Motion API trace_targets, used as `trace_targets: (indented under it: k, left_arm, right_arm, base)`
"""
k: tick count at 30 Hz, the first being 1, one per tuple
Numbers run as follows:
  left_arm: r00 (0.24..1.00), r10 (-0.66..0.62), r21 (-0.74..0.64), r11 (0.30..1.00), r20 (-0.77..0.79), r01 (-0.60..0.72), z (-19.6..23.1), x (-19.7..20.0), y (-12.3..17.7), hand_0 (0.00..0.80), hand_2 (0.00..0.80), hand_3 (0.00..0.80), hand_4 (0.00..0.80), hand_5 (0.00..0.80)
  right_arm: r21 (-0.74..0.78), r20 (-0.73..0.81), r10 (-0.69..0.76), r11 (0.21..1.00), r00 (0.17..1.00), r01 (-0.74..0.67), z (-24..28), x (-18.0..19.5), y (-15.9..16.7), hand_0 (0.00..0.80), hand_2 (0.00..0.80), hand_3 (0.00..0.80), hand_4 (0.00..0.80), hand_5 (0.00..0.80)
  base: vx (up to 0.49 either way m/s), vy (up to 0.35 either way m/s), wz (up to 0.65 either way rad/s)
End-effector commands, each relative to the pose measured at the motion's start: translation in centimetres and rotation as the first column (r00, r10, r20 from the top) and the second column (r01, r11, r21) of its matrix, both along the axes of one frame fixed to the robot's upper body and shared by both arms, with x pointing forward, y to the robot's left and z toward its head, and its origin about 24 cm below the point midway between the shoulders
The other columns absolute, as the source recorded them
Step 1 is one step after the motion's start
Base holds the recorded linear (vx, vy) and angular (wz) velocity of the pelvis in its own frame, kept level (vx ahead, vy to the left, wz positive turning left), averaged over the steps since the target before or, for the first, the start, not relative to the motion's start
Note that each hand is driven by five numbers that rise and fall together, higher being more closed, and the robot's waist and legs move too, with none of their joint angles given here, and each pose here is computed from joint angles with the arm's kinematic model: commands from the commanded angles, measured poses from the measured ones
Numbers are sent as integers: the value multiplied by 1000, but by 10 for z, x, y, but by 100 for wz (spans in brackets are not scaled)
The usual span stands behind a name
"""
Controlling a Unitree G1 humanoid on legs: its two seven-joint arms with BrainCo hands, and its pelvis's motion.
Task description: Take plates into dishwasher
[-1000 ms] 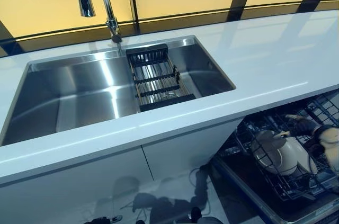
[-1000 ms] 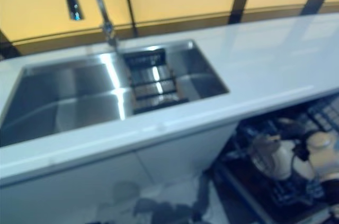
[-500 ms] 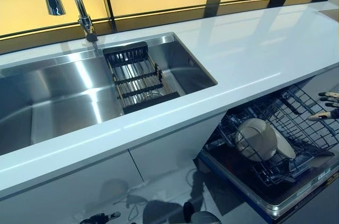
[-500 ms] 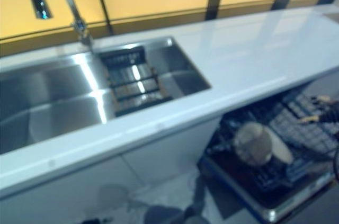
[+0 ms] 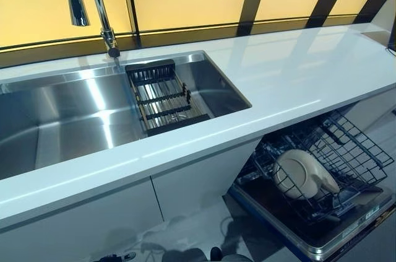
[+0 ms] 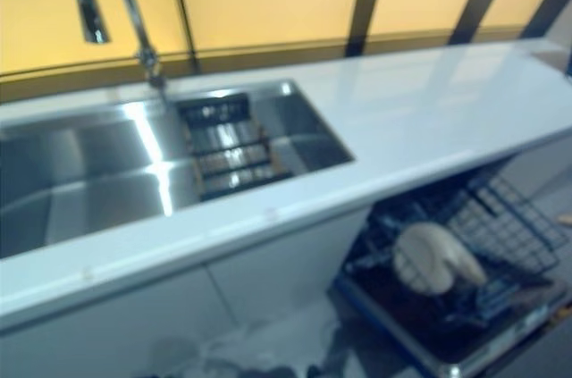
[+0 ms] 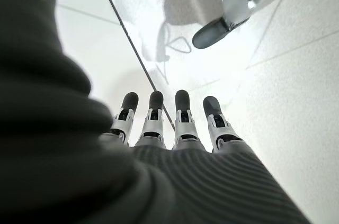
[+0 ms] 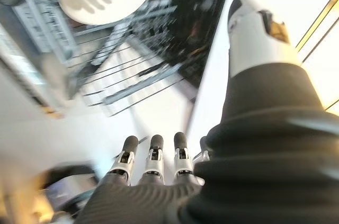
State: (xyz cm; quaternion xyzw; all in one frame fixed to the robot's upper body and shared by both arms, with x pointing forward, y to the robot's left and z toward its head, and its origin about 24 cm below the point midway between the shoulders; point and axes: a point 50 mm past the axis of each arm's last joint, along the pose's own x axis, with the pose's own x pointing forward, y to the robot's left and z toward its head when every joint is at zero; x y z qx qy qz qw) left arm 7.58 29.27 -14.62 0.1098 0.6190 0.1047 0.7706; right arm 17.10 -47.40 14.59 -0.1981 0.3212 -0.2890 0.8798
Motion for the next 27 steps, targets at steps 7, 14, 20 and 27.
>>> trace_targets:
  k: [7, 14, 20, 27]
  left_arm:
    - [998, -47, 143, 989, 35, 41, 25, 27, 42, 0, 0, 0, 0, 0]
    - [998, 49, 197, 979, 30, -54, 42, 21, 72, 0, 0, 0, 0, 0]
    - [988, 123, 216, 966, 89, -140, 60, 35, 93, 0, 0, 0, 0, 0]
    - [986, 82, 146, 984, 142, -103, 45, 51, 63, 0, 0, 0, 0, 0]
  right_arm:
    - [224, -24, -263, 939, 965, 261, -55, -46, -22, 0, 0, 0, 0, 0]
    - [338, -83, -226, 910, 971, 240, -107, -52, -1, 0, 0, 0, 0, 0]
    - [388, -146, -290, 863, 946, 325, -140, -57, 11, 0, 0, 0, 0, 0]
    - [342, -211, -400, 824, 892, 451, -136, -83, -1, 0, 0, 0, 0, 0]
  base:
    - [-14, -2, 2]
    - [-300, -92, -31]
    - [-314, -429, -28]
    - [-159, -104, 15]
